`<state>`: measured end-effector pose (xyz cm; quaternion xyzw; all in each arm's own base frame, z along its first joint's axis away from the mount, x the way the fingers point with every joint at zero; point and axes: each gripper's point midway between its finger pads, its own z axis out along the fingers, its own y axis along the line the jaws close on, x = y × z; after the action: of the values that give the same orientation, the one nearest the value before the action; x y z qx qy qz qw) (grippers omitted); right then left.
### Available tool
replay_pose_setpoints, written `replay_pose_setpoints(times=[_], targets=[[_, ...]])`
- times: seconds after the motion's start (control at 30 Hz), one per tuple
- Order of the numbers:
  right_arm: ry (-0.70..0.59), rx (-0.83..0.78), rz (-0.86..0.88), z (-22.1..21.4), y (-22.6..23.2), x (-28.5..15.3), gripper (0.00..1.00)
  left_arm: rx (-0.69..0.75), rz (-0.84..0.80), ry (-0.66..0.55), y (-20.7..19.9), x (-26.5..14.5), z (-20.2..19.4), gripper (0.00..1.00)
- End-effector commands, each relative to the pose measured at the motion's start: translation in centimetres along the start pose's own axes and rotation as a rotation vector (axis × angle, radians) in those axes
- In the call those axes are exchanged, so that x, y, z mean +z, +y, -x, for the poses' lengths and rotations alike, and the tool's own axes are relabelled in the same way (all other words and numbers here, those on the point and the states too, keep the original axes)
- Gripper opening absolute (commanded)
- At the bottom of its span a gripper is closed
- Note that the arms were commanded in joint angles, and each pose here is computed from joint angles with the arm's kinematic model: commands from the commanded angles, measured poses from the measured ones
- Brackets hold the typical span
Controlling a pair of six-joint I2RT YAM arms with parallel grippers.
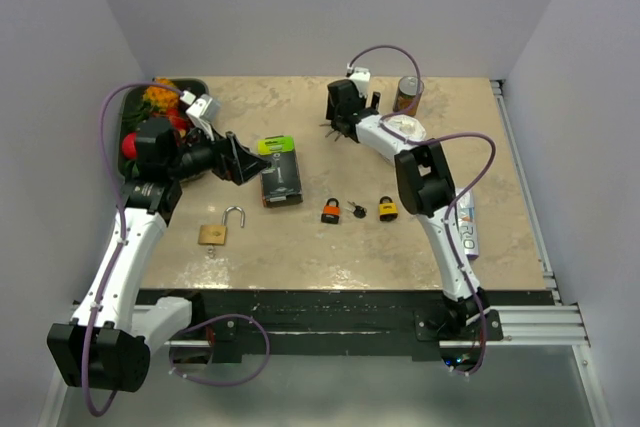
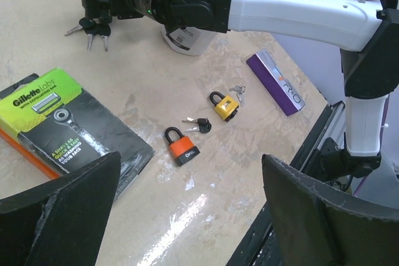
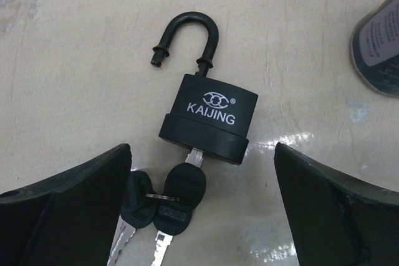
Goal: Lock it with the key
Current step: Move the lock to the center of the board.
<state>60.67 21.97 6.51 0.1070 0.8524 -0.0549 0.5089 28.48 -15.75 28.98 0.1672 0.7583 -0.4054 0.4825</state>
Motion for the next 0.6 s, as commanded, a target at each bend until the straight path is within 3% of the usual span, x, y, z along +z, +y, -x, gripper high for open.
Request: replay_pose_setpoints(times=[0.0,0.17,0.4,0.53,0.57], targets=[[-0.105,0.106,-0.003,3.3,0.8,0.4,0.99,0.034,-0.012,-0.017,-0.7,-0.8,1.0,0.99],[-0.093,0.120,-0.016,2.3,0.1,1.9,0.99,0.039,-0.004,-0.022,-0.9,-1.2,1.2,0.99],[-0.088,0.170,0.000,2.7,-0.6,3.1,0.91,0.037,0.004,-0.022,-0.6,-1.1,1.4,0.99],[-0.062,0.184,0.031,2.6,-1.0,3.7,0.70,0.049,0.013,-0.024,-0.6,-1.2,2.1,0.99],[-0.059,0.176,0.033,2.7,-1.2,3.7,0.58,0.048,0.017,-0.021,-0.5,-1.2,2.0,0.99]])
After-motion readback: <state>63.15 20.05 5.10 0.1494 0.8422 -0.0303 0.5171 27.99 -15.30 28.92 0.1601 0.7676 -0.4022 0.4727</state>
